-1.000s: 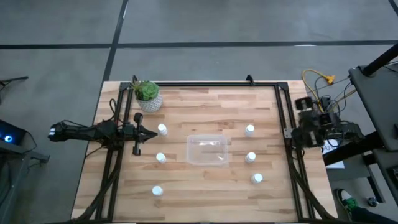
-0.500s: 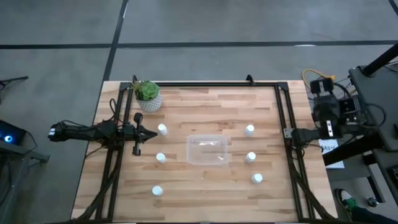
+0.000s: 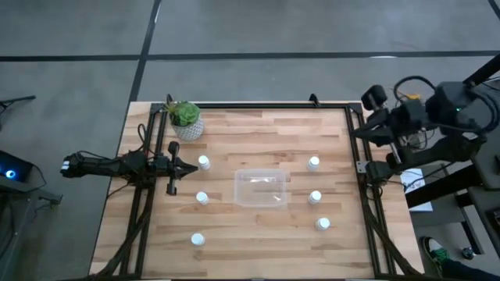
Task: Pick and place pill bottles into a basket
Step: Put the white pill bottle into the transparent bin
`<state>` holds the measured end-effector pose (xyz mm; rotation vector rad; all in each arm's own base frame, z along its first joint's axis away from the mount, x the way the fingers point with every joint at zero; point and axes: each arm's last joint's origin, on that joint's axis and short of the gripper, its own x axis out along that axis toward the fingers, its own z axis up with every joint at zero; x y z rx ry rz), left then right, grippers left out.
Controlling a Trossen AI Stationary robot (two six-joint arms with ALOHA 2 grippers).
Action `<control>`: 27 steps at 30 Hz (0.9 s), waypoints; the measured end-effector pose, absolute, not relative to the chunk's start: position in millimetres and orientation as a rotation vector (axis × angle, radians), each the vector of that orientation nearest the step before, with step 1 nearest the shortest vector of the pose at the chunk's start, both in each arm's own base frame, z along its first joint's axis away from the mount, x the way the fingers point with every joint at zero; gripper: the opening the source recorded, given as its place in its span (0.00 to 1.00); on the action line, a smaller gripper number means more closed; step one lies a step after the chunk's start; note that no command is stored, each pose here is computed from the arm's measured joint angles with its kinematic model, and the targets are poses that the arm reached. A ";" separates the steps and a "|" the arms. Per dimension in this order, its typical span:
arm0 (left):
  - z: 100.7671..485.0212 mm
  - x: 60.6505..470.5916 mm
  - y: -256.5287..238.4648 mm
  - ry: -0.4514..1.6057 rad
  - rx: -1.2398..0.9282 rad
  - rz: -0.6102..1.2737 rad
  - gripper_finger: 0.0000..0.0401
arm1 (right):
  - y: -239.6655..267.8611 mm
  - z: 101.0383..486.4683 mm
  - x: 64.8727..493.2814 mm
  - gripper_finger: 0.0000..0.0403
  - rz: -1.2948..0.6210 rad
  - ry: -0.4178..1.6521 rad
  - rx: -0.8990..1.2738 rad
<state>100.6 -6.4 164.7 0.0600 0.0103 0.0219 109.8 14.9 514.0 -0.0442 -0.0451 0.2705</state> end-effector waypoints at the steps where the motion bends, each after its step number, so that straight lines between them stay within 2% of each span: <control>1: 164.8 100.6 -6.4 0.010 0.060 0.022 0.00 | 15.1 515.4 111.5 0.02 0.272 0.020 -0.031; 9: 164.7 100.6 -6.4 0.010 0.060 0.022 0.00 | 16.1 501.6 123.0 0.02 0.271 0.558 0.005; 15: 164.8 100.6 -6.4 0.010 0.060 0.022 0.00 | 17.4 481.9 132.9 0.02 0.249 0.864 0.093; 27: 164.8 100.7 -6.4 0.010 0.060 0.022 0.00 | 34.0 435.2 156.3 0.02 0.302 1.124 0.252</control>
